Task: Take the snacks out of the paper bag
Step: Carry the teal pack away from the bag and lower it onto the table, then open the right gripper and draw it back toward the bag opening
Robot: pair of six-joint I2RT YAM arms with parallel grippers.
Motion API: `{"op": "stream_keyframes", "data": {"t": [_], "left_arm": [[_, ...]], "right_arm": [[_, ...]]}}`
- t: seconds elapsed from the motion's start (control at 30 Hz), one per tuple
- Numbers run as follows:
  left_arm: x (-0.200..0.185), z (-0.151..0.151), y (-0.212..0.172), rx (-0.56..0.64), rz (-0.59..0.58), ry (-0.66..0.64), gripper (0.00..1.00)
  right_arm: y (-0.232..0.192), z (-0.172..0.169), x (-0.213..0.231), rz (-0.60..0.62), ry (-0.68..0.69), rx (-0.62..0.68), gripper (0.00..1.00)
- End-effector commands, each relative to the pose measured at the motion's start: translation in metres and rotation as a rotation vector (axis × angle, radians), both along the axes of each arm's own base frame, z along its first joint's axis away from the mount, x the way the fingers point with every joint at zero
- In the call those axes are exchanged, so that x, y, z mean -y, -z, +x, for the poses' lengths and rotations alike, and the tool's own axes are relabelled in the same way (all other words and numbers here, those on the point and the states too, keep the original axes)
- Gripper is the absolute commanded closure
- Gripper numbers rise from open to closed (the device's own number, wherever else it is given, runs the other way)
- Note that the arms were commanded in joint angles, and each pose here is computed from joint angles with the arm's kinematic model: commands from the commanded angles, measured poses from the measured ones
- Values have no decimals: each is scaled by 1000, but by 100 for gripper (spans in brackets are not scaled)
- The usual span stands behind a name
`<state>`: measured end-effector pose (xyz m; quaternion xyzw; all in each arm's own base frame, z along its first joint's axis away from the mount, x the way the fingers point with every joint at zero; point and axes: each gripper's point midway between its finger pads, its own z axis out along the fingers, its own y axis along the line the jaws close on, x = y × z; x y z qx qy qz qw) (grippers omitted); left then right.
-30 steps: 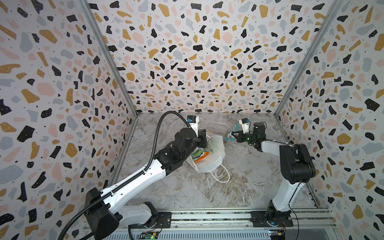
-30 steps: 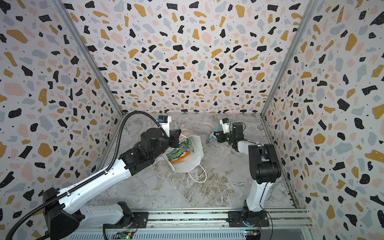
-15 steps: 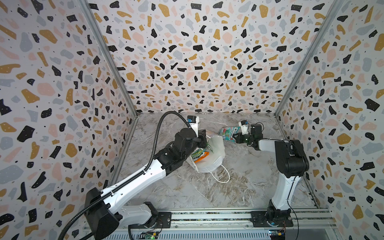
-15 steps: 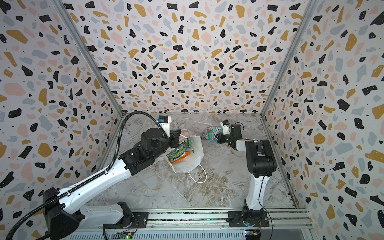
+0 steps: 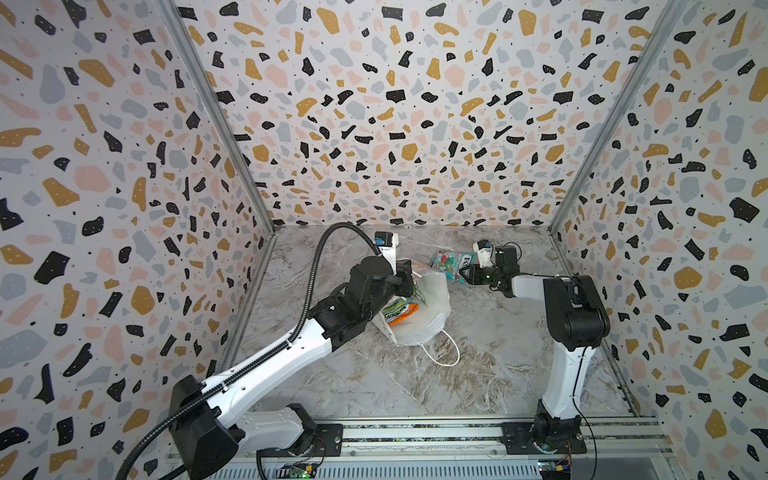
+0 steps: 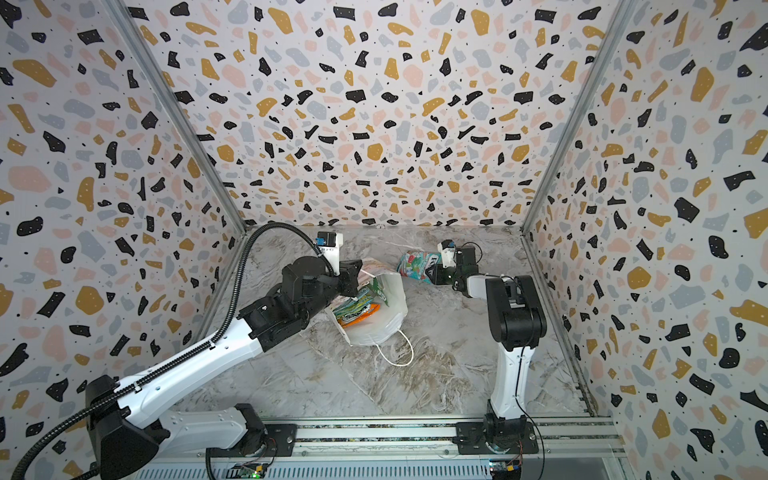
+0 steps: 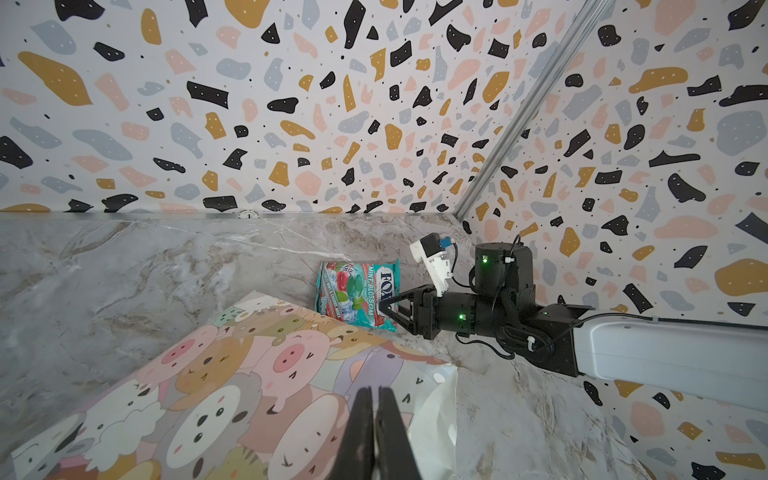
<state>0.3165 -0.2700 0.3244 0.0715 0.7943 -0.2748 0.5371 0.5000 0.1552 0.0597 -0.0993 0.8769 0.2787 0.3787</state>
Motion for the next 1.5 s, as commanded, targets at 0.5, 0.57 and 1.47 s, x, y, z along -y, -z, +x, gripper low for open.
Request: {"op": "stream_keyframes", "data": {"t": [0.5, 0.57, 1.47], "left_arm": [[-2, -1, -9, 35, 0, -1, 100], [-1, -1, -9, 33, 1, 2, 100], [0, -5, -23, 47, -29, 18, 100]], "right_arm": [[-120, -76, 9, 57, 28, 235, 41], [-136, -93, 3, 73, 11, 273, 41], [-198, -273, -118, 138, -555, 486, 49]]}}
